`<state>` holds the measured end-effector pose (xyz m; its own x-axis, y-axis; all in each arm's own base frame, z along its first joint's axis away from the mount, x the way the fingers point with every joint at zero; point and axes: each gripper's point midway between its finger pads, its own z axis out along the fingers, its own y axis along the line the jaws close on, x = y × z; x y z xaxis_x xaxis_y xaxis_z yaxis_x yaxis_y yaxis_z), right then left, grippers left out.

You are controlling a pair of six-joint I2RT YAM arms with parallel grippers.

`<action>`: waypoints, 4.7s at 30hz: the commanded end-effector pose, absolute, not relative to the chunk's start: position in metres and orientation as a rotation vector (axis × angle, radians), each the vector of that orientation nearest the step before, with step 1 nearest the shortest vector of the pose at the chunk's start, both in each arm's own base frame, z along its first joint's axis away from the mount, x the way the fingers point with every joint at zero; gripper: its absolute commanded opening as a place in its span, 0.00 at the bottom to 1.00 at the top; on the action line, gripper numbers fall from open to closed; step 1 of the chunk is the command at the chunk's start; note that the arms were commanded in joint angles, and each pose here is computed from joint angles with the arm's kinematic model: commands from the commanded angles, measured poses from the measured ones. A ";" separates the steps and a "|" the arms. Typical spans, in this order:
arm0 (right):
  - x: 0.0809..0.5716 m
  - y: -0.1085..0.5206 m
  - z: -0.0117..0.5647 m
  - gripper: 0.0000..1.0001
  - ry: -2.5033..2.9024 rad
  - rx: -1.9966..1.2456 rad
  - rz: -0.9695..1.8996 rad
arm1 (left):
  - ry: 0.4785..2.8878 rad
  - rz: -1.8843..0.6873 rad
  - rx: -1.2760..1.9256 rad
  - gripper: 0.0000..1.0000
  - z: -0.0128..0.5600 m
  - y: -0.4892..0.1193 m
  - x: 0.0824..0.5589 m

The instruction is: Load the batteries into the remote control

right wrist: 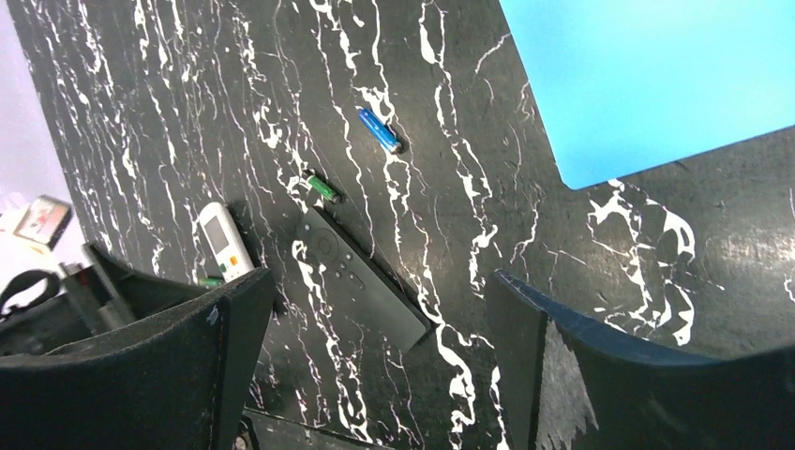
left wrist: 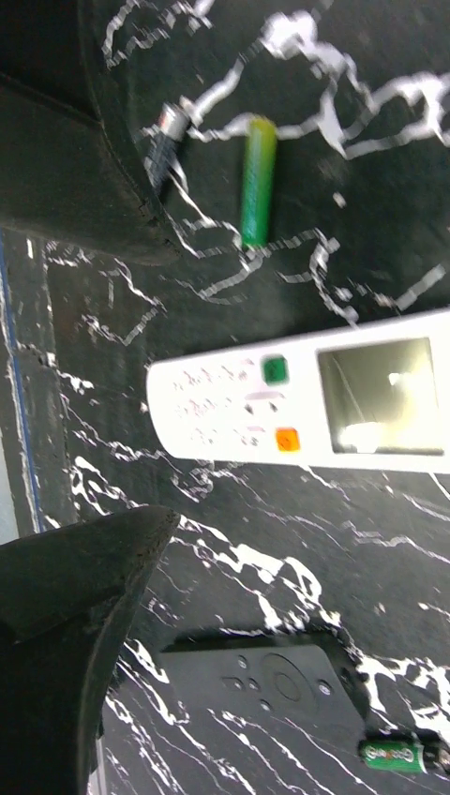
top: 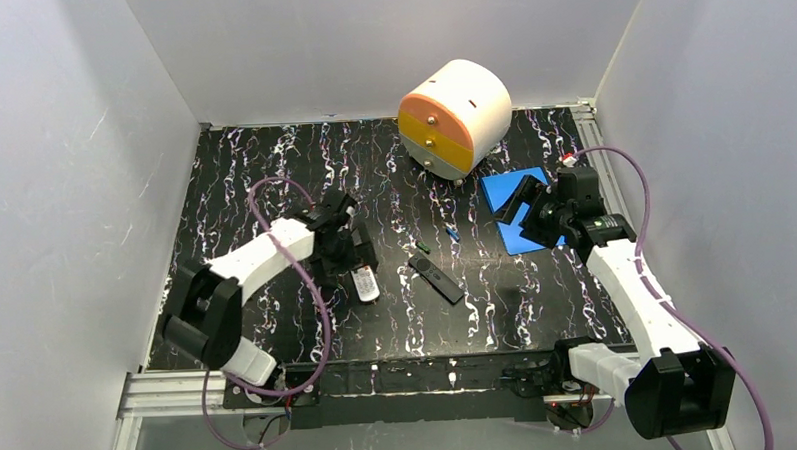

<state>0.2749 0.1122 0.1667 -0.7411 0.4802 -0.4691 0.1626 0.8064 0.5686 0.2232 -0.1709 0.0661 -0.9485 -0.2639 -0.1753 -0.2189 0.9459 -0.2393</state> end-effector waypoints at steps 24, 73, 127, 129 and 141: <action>0.286 0.095 0.164 0.84 2.293 0.548 0.573 | 2.947 0.071 -0.395 0.62 0.017 -0.188 0.263; 0.234 0.279 0.435 0.99 1.446 -0.292 1.835 | 1.763 -1.789 0.463 0.00 0.474 -0.334 0.260; 0.245 0.329 0.318 0.21 1.826 -0.958 0.831 | 2.412 -1.354 0.052 0.38 0.343 -0.258 0.273; 0.244 0.333 0.314 0.19 1.839 -0.984 0.830 | 2.435 -1.374 0.057 0.37 0.337 -0.259 0.271; 0.240 0.339 0.304 0.17 1.852 -1.079 0.828 | 2.495 -1.441 0.089 0.18 0.319 -0.261 0.261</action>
